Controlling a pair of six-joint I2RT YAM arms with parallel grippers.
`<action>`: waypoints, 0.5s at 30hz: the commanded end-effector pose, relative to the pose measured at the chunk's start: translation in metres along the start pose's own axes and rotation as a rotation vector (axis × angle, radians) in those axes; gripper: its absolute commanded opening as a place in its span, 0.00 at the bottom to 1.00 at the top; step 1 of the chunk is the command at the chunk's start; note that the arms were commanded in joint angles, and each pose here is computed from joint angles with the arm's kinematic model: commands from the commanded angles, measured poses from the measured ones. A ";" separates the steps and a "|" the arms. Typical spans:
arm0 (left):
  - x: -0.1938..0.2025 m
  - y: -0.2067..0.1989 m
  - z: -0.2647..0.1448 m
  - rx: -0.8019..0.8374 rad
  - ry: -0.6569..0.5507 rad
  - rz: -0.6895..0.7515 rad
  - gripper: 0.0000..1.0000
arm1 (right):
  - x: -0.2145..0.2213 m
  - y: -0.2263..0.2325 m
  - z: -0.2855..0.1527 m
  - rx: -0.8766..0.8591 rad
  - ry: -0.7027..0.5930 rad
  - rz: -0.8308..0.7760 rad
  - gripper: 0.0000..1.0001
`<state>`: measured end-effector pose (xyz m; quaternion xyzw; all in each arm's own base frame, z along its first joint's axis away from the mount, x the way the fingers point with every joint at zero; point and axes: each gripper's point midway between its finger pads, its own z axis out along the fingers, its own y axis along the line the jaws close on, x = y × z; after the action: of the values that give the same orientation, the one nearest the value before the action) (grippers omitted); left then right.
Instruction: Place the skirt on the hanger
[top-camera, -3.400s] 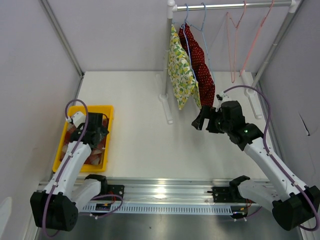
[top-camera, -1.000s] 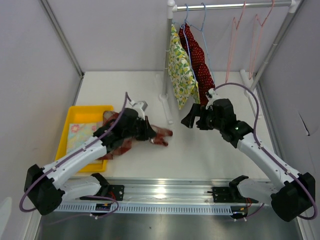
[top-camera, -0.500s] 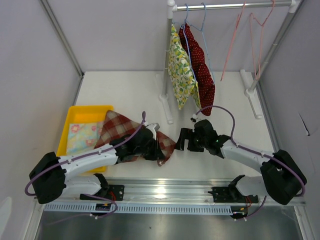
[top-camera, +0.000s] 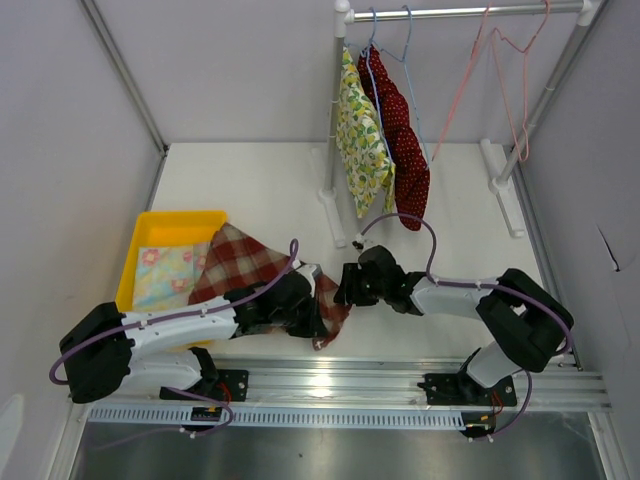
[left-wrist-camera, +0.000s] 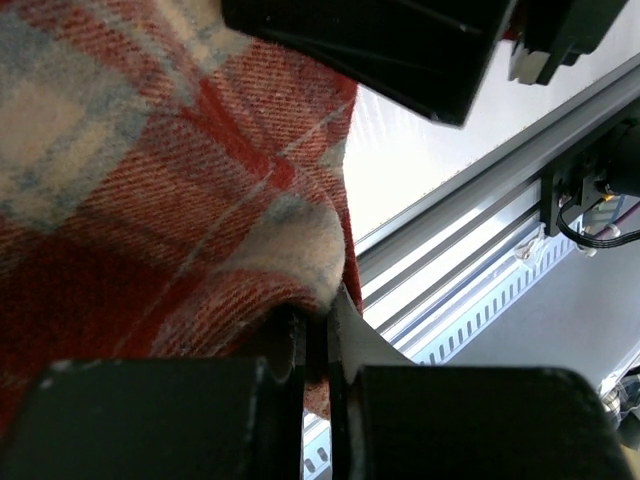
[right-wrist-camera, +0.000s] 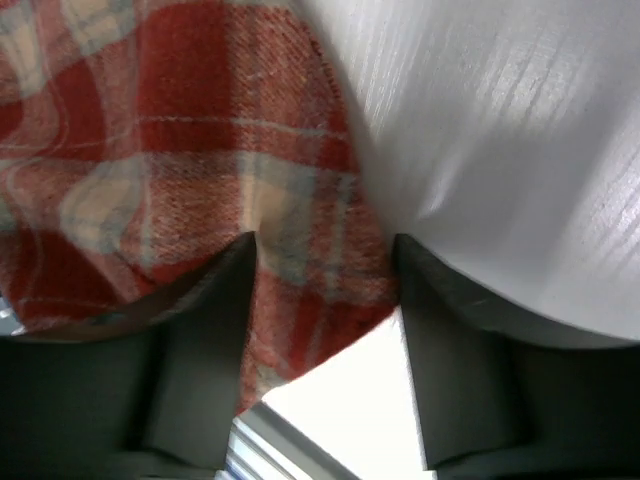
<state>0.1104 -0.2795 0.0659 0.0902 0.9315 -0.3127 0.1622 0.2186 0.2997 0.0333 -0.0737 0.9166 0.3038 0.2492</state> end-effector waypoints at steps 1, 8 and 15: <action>-0.008 -0.008 -0.006 0.011 -0.029 0.000 0.00 | -0.004 -0.003 0.004 0.040 -0.023 -0.009 0.46; -0.026 -0.003 -0.015 -0.074 -0.057 0.078 0.00 | -0.035 0.003 -0.038 0.120 -0.109 -0.037 0.04; -0.073 -0.007 -0.023 -0.048 -0.142 0.088 0.00 | -0.076 0.027 -0.108 0.101 -0.259 -0.042 0.00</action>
<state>0.1464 -0.2731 0.0952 0.0941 0.9308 -0.2847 0.2088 0.2258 0.2704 0.1243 -0.0508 0.8986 0.2763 0.3371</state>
